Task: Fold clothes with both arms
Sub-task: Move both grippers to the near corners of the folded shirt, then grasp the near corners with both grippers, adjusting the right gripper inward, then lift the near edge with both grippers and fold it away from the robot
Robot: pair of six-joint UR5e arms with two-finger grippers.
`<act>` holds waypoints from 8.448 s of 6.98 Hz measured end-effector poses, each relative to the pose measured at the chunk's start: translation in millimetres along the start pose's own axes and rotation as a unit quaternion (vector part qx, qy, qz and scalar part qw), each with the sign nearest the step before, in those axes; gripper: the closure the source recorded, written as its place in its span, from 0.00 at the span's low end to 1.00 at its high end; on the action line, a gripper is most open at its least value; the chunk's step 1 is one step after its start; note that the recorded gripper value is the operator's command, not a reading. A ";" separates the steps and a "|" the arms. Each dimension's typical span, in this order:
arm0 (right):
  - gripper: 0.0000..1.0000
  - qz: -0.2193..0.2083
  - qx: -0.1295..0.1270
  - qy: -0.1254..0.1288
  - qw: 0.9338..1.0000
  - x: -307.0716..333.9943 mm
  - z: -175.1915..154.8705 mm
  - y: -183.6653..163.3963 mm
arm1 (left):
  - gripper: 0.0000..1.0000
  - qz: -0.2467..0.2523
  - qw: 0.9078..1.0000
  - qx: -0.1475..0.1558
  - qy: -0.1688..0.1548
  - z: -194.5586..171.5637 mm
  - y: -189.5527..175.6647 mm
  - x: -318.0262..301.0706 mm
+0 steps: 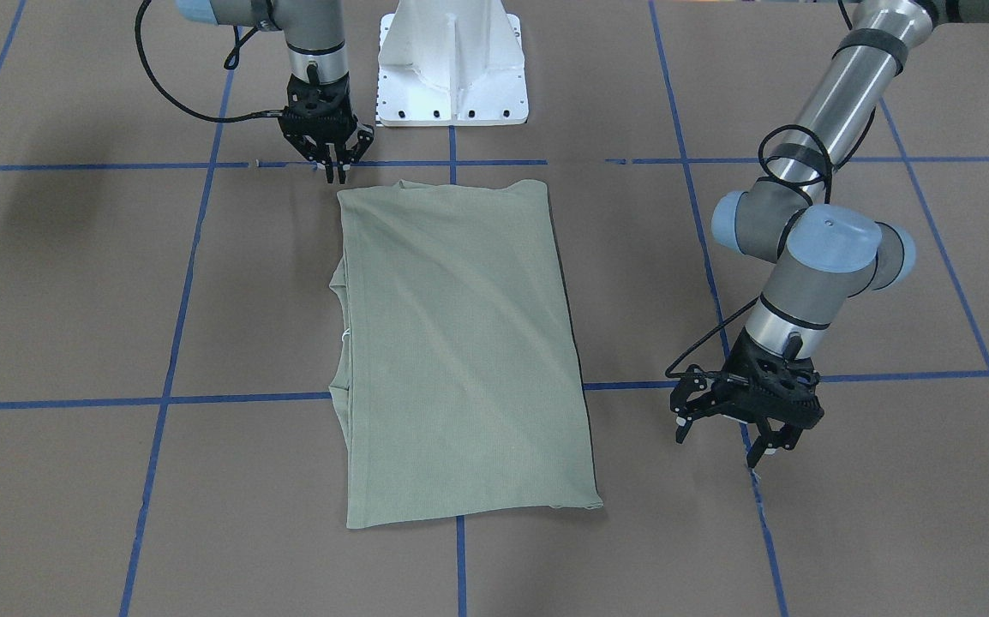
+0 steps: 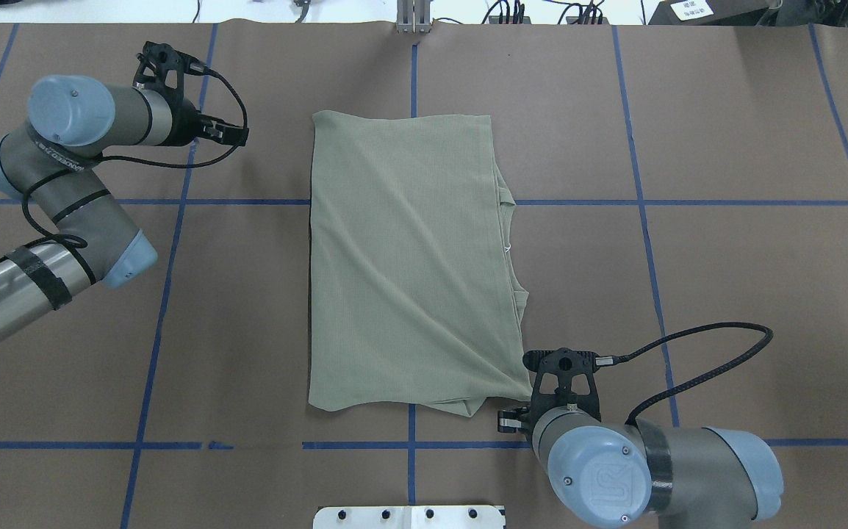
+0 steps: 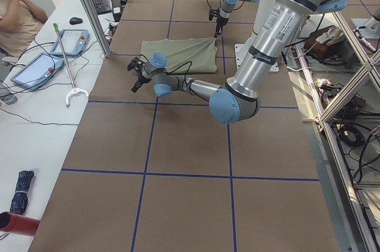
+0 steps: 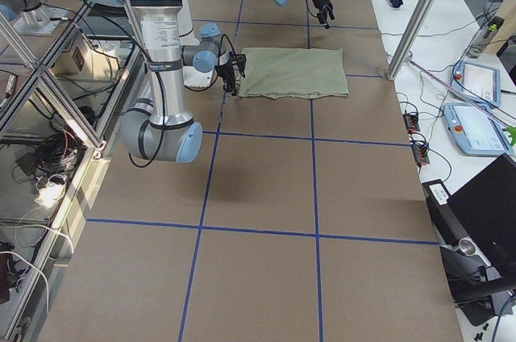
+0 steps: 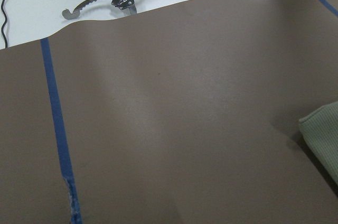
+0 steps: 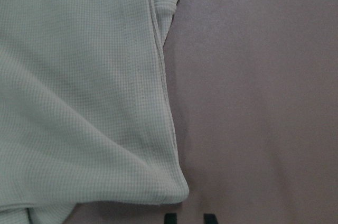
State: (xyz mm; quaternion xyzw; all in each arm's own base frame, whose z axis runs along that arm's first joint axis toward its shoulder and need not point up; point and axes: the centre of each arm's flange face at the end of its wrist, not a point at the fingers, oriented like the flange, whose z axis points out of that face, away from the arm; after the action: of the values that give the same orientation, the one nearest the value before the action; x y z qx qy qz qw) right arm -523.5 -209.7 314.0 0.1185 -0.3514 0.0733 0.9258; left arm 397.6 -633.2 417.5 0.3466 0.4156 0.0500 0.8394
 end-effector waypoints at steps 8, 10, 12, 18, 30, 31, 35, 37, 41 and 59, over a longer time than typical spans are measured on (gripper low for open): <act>0.01 0.183 0.049 -0.194 0.962 98.0 -30.0 -67.1 | 0.15 -0.262 0.947 -0.075 0.168 -173.3 183.5 181.2; 0.00 0.215 0.058 -0.194 0.956 103.9 -30.8 -78.1 | 0.24 -0.383 0.908 -0.087 0.146 -178.7 242.0 235.5; 0.00 0.220 0.062 -0.195 0.954 103.8 -31.1 -81.9 | 0.24 -0.431 0.888 -0.091 0.136 -165.9 269.1 270.3; 0.00 0.222 0.065 -0.196 0.953 100.8 -31.0 -82.9 | 0.24 -0.422 0.892 -0.102 0.129 -153.1 276.4 280.3; 0.11 0.297 0.058 -0.133 0.944 16.5 -28.9 -91.3 | 1.00 -0.418 0.894 -0.106 0.121 -155.0 275.7 288.7; 0.11 0.317 0.055 -0.110 0.940 -15.2 -26.1 -89.9 | 1.00 -0.419 0.893 -0.105 0.123 -156.8 274.1 289.7; 0.10 0.317 0.035 -0.068 0.945 -43.6 4.5 -46.4 | 1.00 -0.420 0.892 -0.105 0.129 -159.3 270.4 293.8; 0.10 0.307 0.027 -0.053 0.950 -46.1 15.9 -27.4 | 1.00 -0.420 0.892 -0.105 0.129 -159.3 270.2 294.1; 0.18 0.303 0.027 -0.046 0.952 -49.4 25.1 -20.5 | 1.00 -0.420 0.892 -0.105 0.129 -159.2 270.5 293.7; 1.00 0.281 0.050 -0.050 0.957 -66.1 -110.2 -94.5 | 1.00 -0.320 0.934 -0.130 0.092 -246.0 130.6 313.5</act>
State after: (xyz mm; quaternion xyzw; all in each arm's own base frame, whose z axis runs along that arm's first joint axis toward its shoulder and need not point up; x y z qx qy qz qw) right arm -482.0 -274.2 174.1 0.0648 -0.4122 0.3423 0.8418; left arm 447.8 -285.1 189.2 0.0766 0.5696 -0.1362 0.8069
